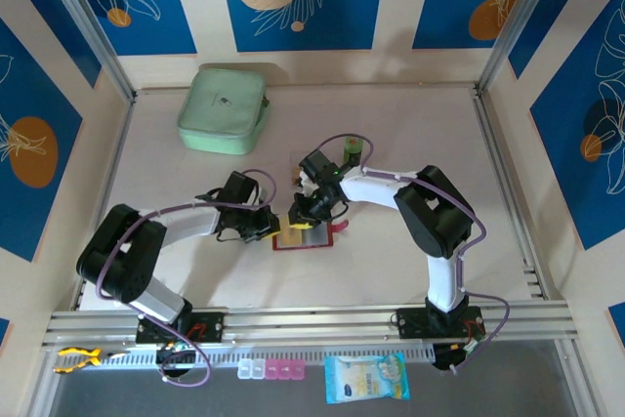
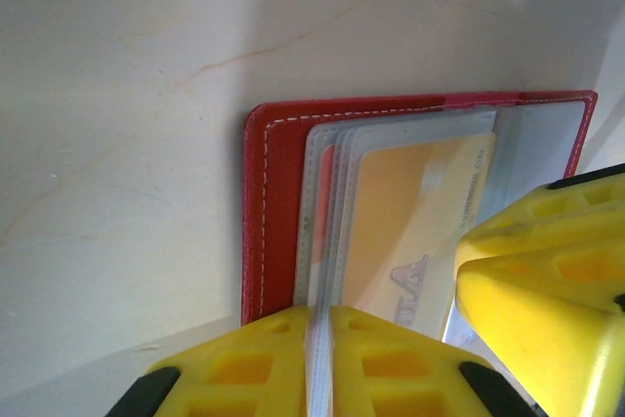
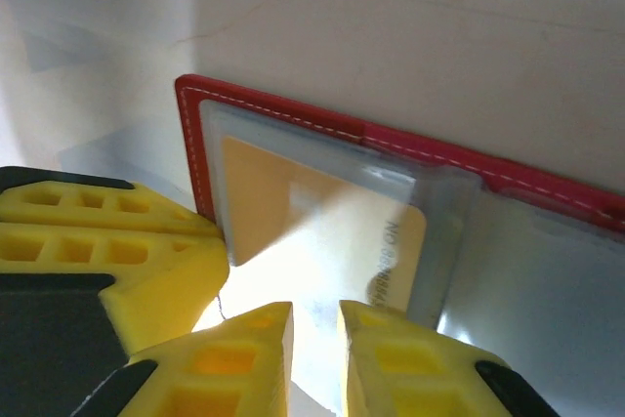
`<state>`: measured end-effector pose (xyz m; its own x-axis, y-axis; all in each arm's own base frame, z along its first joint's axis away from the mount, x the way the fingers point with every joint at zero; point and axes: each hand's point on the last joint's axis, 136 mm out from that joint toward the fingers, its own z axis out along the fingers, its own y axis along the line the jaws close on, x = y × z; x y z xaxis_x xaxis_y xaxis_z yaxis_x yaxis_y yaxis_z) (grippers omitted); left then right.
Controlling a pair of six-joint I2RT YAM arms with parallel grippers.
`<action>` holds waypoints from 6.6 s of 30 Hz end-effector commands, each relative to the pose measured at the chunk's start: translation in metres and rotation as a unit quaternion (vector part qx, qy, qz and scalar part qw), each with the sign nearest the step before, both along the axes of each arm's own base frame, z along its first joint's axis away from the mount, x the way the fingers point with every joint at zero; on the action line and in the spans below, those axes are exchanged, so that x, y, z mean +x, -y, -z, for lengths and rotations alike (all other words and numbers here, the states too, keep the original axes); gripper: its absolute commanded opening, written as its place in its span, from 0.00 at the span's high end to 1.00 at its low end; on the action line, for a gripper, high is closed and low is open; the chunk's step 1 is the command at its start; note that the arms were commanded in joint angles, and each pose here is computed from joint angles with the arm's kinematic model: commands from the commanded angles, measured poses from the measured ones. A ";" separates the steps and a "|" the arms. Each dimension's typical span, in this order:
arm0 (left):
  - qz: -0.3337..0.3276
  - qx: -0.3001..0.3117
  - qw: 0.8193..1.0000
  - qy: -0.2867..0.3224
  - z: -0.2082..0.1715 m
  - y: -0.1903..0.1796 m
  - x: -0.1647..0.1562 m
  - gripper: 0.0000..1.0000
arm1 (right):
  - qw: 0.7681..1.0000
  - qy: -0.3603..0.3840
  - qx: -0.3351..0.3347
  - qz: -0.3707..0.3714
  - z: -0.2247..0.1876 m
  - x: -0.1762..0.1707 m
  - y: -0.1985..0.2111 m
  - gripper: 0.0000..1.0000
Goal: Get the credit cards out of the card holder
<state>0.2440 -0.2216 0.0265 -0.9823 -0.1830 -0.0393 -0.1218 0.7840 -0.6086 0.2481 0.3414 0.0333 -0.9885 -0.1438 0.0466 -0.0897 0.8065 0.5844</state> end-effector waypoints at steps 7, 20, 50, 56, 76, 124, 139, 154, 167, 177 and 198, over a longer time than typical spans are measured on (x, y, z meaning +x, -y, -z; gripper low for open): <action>0.002 0.004 1.000 -0.002 -0.005 -0.006 -0.003 0.86 | 1.000 0.012 -0.011 0.004 -0.008 -0.008 0.010 0.77; 0.016 -0.020 1.000 0.017 -0.023 0.009 0.012 0.87 | 1.000 0.015 -0.010 0.012 -0.010 -0.007 0.015 0.78; 0.014 0.012 1.000 -0.022 0.010 -0.002 -0.002 0.95 | 1.000 -0.002 0.005 0.011 0.000 -0.008 0.012 0.78; 0.013 0.012 1.000 -0.023 0.012 -0.003 -0.002 0.95 | 1.000 -0.006 0.009 0.011 0.001 -0.008 0.010 0.78; 0.010 0.009 1.000 -0.002 -0.007 -0.002 0.003 0.94 | 0.999 0.000 -0.044 0.018 0.013 -0.009 0.027 0.78; 0.056 0.042 0.997 -0.012 0.005 0.015 -0.010 0.96 | 0.999 -0.007 -0.040 0.008 0.013 -0.009 0.027 0.79; 0.058 0.046 0.997 -0.010 0.003 0.015 -0.009 0.95 | 0.999 0.012 -0.044 0.001 0.005 -0.005 0.027 0.78; 0.057 0.046 0.997 -0.010 0.001 0.014 -0.009 0.95 | 0.999 0.026 -0.043 -0.008 -0.003 -0.003 0.027 0.78; 0.063 0.016 0.998 0.017 -0.026 0.031 0.006 0.95 | 0.999 0.032 -0.002 0.009 -0.023 -0.001 0.026 0.78; 0.076 0.021 0.997 0.003 -0.013 0.038 0.003 0.96 | 0.999 0.016 -0.015 0.027 -0.014 -0.003 0.038 0.78; 0.072 0.059 0.995 -0.022 0.014 0.021 -0.011 0.97 | 0.999 -0.016 -0.013 0.029 0.011 -0.011 0.037 0.77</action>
